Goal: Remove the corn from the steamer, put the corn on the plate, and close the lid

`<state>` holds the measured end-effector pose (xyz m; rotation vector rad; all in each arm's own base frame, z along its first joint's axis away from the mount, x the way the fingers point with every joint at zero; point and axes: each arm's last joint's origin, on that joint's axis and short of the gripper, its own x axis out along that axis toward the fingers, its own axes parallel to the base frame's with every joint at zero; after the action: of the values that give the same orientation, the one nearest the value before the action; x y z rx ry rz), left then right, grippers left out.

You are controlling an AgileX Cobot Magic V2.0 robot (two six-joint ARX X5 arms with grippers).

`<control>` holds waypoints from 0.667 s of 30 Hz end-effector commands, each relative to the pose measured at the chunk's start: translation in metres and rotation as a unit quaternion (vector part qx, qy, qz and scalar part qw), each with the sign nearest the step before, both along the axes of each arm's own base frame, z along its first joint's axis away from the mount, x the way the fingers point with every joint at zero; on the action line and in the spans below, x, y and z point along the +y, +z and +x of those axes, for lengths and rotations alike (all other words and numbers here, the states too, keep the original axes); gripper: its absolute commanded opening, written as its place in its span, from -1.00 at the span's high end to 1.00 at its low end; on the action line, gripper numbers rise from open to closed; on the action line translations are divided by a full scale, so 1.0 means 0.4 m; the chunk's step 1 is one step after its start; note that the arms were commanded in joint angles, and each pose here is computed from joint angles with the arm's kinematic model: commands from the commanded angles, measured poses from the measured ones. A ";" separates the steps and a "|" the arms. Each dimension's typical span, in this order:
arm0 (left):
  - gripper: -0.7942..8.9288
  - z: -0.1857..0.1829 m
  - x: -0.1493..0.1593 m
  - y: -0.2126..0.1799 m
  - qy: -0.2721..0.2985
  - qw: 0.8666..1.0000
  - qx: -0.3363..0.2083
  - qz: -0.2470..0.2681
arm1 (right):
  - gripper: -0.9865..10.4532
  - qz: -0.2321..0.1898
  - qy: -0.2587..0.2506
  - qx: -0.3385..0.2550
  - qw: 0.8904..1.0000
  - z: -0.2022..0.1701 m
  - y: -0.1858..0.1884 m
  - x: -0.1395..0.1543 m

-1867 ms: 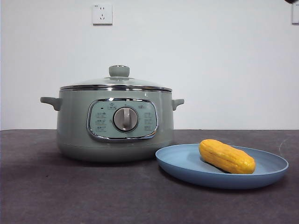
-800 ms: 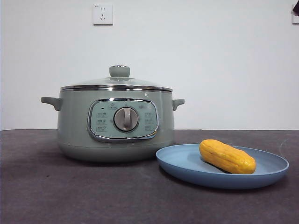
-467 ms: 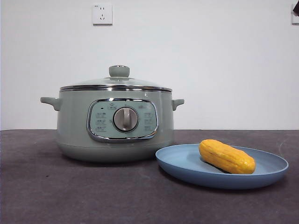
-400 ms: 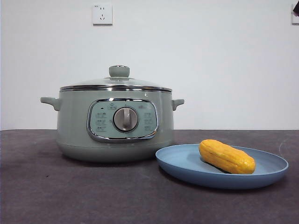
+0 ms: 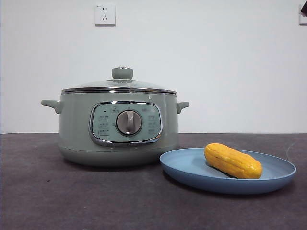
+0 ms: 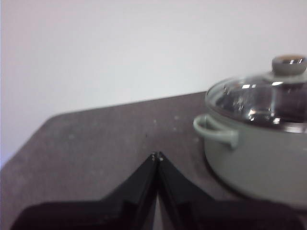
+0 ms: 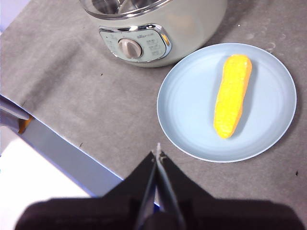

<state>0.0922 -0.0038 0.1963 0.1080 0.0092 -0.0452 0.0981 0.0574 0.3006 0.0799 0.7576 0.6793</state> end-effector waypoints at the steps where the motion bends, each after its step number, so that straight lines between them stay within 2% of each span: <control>1: 0.84 0.002 0.001 -0.043 0.004 1.000 0.001 -0.022 | 0.83 -0.002 0.001 -0.002 1.000 0.001 -0.004 0.001; 10: 0.84 0.008 0.001 -0.126 0.013 0.994 0.095 -0.051 | 0.83 -0.003 0.001 -0.001 1.000 0.001 -0.004 0.000; 20: 0.84 0.009 0.001 -0.123 0.009 0.995 0.089 -0.054 | 0.83 -0.003 0.001 0.000 1.000 0.000 -0.004 0.000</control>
<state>0.0952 -0.0038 0.1512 0.0027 0.1780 -0.0387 0.0980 0.0573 0.3005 0.0796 0.7595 0.6786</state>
